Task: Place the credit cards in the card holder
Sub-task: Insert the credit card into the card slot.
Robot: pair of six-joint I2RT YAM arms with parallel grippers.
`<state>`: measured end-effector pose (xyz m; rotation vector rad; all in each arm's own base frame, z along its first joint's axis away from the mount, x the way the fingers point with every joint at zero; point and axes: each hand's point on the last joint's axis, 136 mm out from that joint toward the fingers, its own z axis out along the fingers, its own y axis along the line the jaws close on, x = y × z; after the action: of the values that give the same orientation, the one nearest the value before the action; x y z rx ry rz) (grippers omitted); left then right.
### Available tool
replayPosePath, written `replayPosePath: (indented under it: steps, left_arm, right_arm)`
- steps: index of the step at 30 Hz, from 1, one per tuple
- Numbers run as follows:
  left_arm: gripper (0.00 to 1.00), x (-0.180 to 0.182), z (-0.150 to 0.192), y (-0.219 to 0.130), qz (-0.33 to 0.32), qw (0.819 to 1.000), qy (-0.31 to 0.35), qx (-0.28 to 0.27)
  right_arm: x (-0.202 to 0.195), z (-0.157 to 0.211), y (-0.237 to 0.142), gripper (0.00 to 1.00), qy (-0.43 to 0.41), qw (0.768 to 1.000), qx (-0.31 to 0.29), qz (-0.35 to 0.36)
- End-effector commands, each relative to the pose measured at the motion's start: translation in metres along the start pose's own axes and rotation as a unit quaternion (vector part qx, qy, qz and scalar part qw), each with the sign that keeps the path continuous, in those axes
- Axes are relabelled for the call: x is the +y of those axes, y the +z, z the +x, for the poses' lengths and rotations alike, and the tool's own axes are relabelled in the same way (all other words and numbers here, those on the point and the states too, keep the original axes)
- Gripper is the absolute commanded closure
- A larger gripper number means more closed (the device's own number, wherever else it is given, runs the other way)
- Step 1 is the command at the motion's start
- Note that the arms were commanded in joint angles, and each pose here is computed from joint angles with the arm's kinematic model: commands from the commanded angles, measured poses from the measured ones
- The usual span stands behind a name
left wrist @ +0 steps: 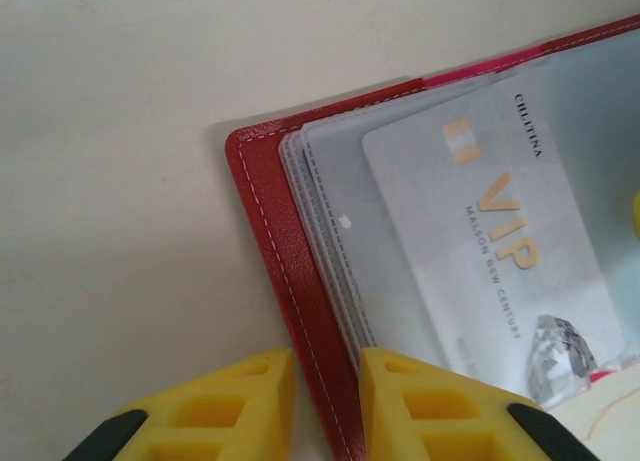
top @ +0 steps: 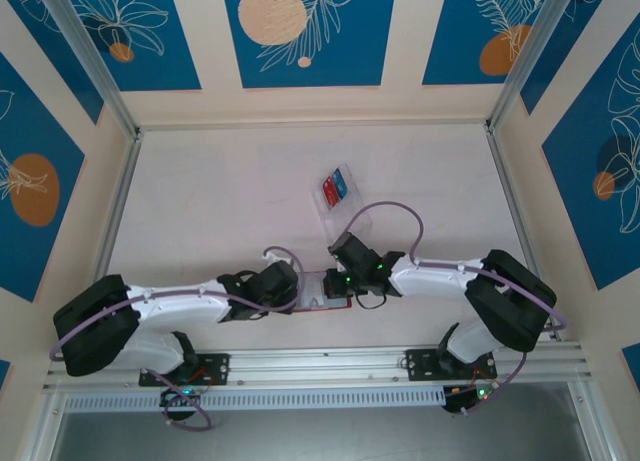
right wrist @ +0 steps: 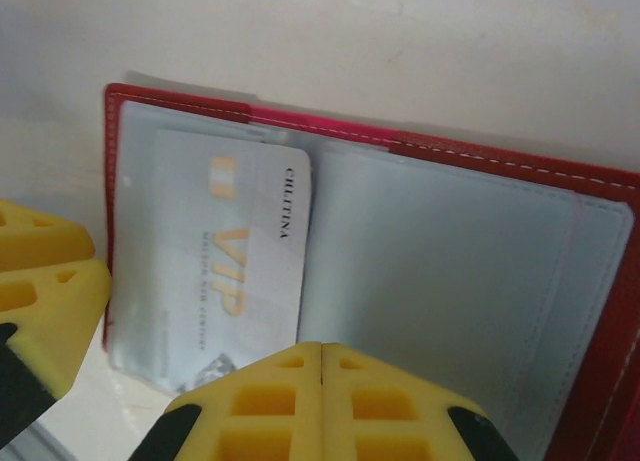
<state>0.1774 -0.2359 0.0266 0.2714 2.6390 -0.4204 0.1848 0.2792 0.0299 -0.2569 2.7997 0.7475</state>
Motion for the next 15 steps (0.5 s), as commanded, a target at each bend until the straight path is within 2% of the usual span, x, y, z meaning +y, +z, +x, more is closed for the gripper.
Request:
replayPosePath:
  steps: [1, 8, 15]
  left_arm:
    - [0.77, -0.008, -0.006, 0.004, 0.010, 1.000, 0.007, 0.001]
    - [0.78, -0.002, 0.003, 0.012, 0.000, 1.000, 0.008, 0.013]
    - [0.77, 0.006, 0.011, 0.014, -0.007, 1.000, 0.008, 0.020]
  right_arm:
    - [0.007, -0.002, 0.002, 1.00, -0.014, 1.000, 0.010, 0.000]
    - [0.008, -0.003, 0.017, 1.00, -0.013, 0.999, 0.031, 0.008]
    - [0.027, -0.004, 0.016, 1.00, -0.023, 0.999, 0.030, -0.019]
